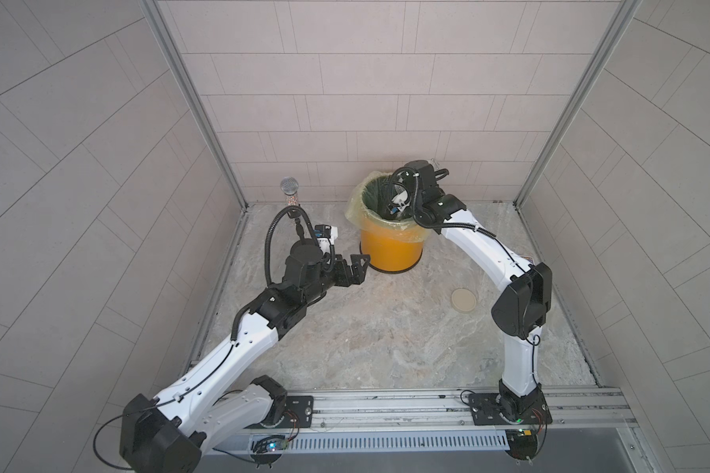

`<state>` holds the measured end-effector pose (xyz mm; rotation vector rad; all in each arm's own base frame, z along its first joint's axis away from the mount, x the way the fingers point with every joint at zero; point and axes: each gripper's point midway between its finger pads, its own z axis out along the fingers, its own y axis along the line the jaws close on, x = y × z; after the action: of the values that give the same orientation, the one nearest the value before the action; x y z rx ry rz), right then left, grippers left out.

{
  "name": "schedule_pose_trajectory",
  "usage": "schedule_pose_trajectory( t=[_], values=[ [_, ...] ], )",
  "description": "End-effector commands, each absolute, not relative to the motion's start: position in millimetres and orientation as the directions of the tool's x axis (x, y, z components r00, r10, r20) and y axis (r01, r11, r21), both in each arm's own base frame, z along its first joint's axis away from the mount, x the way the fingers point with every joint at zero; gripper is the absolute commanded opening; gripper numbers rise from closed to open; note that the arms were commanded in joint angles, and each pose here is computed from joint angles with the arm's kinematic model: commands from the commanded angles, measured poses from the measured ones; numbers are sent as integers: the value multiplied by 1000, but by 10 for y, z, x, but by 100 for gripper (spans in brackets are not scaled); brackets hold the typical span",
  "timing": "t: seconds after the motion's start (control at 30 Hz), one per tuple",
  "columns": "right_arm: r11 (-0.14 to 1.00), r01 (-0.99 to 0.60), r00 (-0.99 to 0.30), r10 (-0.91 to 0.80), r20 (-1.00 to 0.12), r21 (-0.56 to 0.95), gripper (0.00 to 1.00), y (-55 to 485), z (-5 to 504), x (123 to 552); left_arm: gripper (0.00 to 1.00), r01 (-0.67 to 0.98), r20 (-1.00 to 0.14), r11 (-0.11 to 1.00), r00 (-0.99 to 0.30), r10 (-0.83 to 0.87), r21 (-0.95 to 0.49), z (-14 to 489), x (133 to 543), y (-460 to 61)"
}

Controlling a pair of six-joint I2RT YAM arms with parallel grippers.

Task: Empty expired oatmeal from jars
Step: Pour the expired oatmeal into the trash bin.

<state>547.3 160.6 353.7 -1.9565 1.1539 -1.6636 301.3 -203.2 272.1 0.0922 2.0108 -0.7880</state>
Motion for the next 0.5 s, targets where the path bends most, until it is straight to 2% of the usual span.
schedule_pose_trajectory(
  t=[0.0,0.1,0.2,0.27,0.4,0.47],
  values=[
    [-876,-387,36,-326,945,-288,0,1316,4083,5352,99,376,-811,785,-525,-258,-493,2818,3030,-2016],
    [-901,-317,71,-333,940,-295,0,1419,4110,5271,99,377,-812,785,-523,-258,-492,2845,3041,-2024],
    [-886,-382,48,-303,952,-263,0,1313,3968,5298,99,378,-808,777,-524,-269,-503,2863,3072,-2053],
    [-899,-348,66,-307,949,-267,0,1442,4010,5249,99,379,-807,776,-528,-265,-504,2874,3084,-2066],
    [-875,-420,40,-282,959,-239,0,1428,3996,5282,99,373,-804,777,-529,-271,-507,2848,3089,-2061],
    [-879,-394,19,-301,953,-270,0,1579,4112,5333,99,375,-804,775,-531,-270,-508,2855,3070,-2057]
  ],
)
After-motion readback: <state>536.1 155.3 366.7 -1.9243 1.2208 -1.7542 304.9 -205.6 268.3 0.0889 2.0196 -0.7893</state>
